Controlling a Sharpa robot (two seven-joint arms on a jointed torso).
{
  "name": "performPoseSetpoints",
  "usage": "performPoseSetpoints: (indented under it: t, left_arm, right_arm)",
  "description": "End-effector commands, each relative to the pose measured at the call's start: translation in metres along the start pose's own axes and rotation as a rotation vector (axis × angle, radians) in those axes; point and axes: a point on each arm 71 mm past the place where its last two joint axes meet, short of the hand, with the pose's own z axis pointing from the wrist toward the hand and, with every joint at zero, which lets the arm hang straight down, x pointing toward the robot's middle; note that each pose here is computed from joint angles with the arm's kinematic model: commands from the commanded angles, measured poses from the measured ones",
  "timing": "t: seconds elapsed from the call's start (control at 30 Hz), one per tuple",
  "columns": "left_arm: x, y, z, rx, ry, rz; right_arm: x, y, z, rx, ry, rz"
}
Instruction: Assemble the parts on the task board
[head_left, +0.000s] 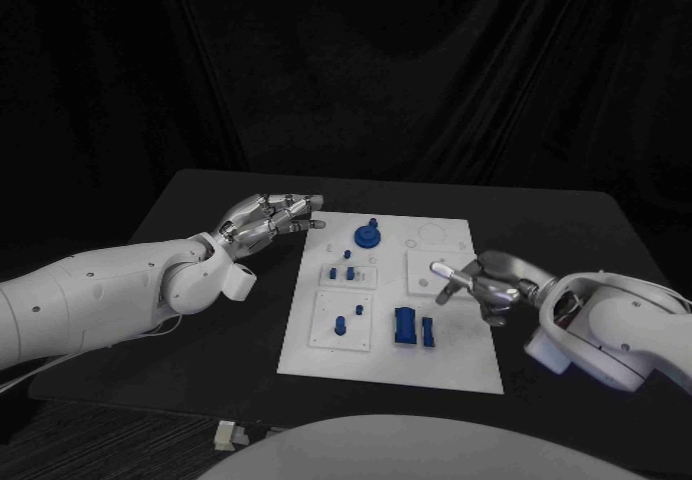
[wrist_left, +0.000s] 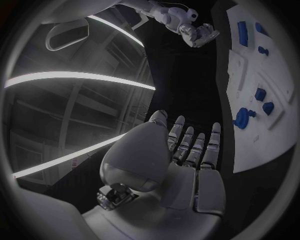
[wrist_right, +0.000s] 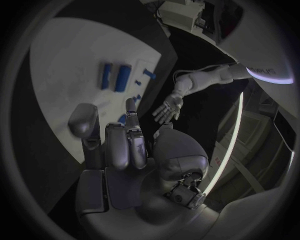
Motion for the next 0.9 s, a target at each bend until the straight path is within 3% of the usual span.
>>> performPoseSetpoints:
  t: [0.03,0.17,0.33,0.53,0.8,0.83,0.9]
  left_arm:
    - [0.0024,-0.0083,-0.0013,0.098,-0.030,0.013]
    - [0.0066,-0.0127,-0.0029,0.134,-0.048,0.028]
    - [0.0104,-0.0149,-0.0018,0.164,-0.060,0.041]
    - [0.0124,-0.0144,0.0023,0.175,-0.068,0.053]
    - [0.0120,-0.0130,0.0057,0.177,-0.062,0.052]
    - [0.0125,-0.0005,0.0053,0.010,-0.052,0.044]
    - [0.0128,-0.0007,0.0058,0.010,-0.056,0.045]
  right_arm:
    - [-0.032,0.018,-0.003,-0.180,-0.243,0.260]
    - [-0.051,0.025,0.000,-0.265,-0.307,0.355]
    - [-0.059,0.021,0.004,-0.330,-0.326,0.405]
    - [-0.059,0.009,0.003,-0.356,-0.357,0.438]
    - [-0.058,0.005,0.005,-0.367,-0.354,0.456]
    - [-0.056,0.004,0.006,-0.325,-0.331,0.429]
    - [-0.056,0.004,0.007,-0.325,-0.336,0.434]
